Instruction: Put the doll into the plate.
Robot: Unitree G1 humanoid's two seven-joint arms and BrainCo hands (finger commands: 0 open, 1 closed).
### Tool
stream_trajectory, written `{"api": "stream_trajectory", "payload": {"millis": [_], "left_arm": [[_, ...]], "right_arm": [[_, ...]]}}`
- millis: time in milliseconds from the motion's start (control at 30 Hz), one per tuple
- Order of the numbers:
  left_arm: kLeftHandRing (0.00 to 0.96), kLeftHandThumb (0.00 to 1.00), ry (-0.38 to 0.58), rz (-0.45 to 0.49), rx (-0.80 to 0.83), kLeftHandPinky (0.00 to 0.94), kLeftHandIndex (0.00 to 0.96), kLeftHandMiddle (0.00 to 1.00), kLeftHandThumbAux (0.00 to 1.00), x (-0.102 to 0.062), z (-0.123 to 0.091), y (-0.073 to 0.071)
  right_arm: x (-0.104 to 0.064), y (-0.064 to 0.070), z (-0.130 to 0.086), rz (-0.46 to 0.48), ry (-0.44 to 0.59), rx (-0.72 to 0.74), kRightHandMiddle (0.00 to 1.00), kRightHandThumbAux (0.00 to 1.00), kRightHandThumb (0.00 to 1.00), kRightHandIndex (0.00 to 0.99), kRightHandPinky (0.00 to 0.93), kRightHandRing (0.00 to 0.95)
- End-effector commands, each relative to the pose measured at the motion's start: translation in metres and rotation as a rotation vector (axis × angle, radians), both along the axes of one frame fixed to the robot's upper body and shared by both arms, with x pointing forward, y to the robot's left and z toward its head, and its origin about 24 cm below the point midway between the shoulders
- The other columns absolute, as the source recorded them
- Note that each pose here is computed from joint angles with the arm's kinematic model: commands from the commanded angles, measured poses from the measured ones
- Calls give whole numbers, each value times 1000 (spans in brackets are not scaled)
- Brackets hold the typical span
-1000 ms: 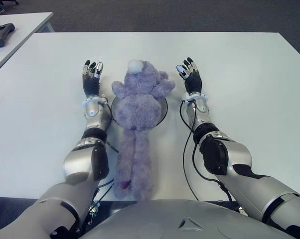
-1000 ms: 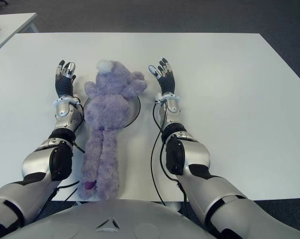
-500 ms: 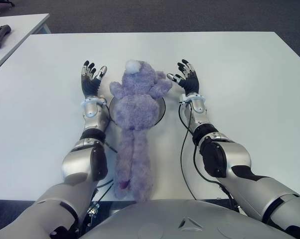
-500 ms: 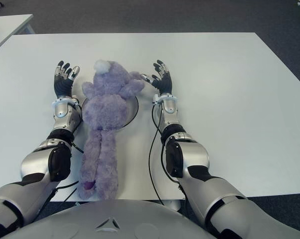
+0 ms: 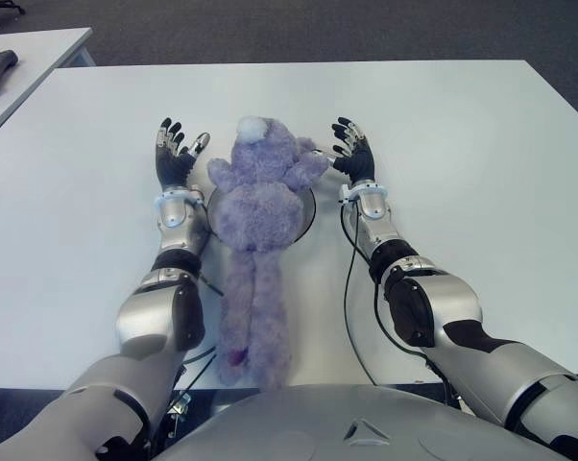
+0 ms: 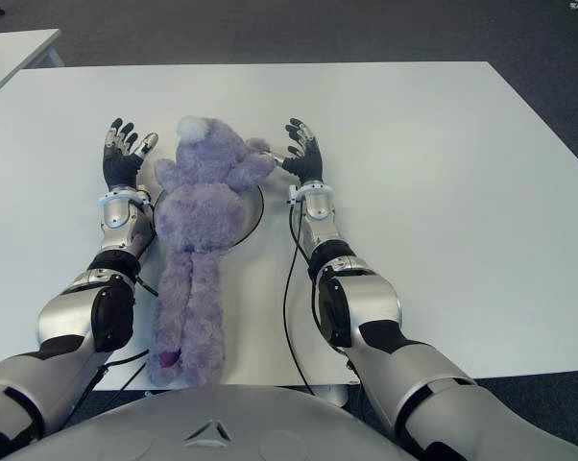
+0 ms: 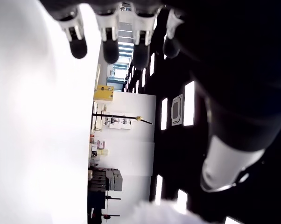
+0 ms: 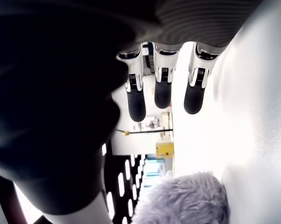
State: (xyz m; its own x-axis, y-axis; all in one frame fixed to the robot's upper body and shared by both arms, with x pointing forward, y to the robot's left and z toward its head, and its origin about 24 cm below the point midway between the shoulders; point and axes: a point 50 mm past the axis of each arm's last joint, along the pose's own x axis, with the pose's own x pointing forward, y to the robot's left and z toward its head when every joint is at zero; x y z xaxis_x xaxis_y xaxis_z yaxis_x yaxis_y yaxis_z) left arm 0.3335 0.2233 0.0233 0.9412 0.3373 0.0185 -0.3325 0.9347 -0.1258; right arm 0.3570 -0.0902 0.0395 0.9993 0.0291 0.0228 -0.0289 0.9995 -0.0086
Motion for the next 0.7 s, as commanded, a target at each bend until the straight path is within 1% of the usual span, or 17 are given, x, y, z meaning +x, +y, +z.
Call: {"api": "stream_trajectory", "payload": {"millis": [33,700], "left_arm": [[88,0,454,75,-123,63,79,121,792,-108,-118,-10],[80,0,464,63,-109,54,68,112,794,-108,-119,-10]], "right_arm": [[-75,12,-101,-7,434,-3,185,964,51,141,174,165],[-75,11,-101,-17,432,-10,192,964,45,152,175,171]]}}
